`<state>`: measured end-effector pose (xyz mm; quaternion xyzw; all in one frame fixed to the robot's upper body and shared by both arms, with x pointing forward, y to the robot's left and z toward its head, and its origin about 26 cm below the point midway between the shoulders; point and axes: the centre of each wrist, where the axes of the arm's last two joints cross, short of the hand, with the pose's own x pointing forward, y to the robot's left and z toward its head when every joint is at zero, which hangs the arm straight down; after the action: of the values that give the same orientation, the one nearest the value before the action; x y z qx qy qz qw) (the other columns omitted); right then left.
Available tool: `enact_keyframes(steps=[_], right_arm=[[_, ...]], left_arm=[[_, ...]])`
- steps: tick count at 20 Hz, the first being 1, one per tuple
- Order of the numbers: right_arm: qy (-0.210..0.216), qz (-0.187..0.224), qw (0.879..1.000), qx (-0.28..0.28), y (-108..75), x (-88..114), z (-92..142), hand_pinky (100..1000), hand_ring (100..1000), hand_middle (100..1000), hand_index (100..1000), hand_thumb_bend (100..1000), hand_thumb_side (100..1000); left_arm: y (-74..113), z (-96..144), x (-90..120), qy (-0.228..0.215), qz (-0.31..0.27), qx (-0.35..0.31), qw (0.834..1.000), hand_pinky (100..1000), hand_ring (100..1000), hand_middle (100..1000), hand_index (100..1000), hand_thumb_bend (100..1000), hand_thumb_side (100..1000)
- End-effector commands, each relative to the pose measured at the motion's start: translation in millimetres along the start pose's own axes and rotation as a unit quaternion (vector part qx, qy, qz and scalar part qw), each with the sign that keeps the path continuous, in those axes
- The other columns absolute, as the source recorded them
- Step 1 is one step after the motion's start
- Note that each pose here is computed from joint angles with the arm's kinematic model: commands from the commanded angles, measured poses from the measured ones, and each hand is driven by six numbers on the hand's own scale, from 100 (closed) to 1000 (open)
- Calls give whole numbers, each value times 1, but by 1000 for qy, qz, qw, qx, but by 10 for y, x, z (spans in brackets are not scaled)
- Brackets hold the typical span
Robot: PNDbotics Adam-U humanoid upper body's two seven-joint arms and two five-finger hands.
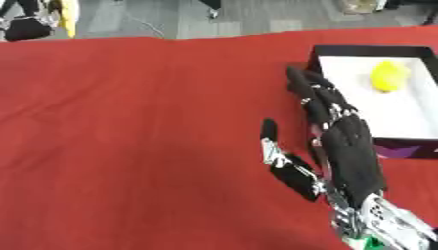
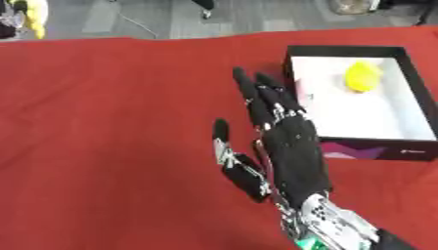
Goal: Pick up the objects with one hand, pass them to the other hand, and then place them into the box on the other side of the table.
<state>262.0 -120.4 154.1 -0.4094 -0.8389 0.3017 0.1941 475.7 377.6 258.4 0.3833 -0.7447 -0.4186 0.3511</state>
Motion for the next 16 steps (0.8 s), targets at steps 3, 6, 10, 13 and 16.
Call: enact_keyframes(steps=[3,6,10,13,16], right_arm=[[-28,12,1000,4,-102,-57,-90,515,844,729,977,100,345],[-50,16,998,22,-128,-84,-128,530,834,741,972,100,338],[-81,17,995,46,-167,-112,-194,558,834,773,978,204,362],[-104,12,992,64,-189,-113,-242,585,849,815,984,288,376],[-126,-2,988,91,-200,-102,-272,633,897,870,995,392,366]], left_arm=[[51,-39,146,-108,0,-31,994,602,362,353,469,100,290],[-107,-37,251,-164,10,-68,984,605,362,354,470,100,281],[-272,-73,434,-225,30,-100,969,605,361,353,469,100,278],[-374,-129,610,-268,46,-116,955,605,360,353,469,100,281],[-438,-202,807,-311,63,-127,940,607,359,353,469,100,283]])
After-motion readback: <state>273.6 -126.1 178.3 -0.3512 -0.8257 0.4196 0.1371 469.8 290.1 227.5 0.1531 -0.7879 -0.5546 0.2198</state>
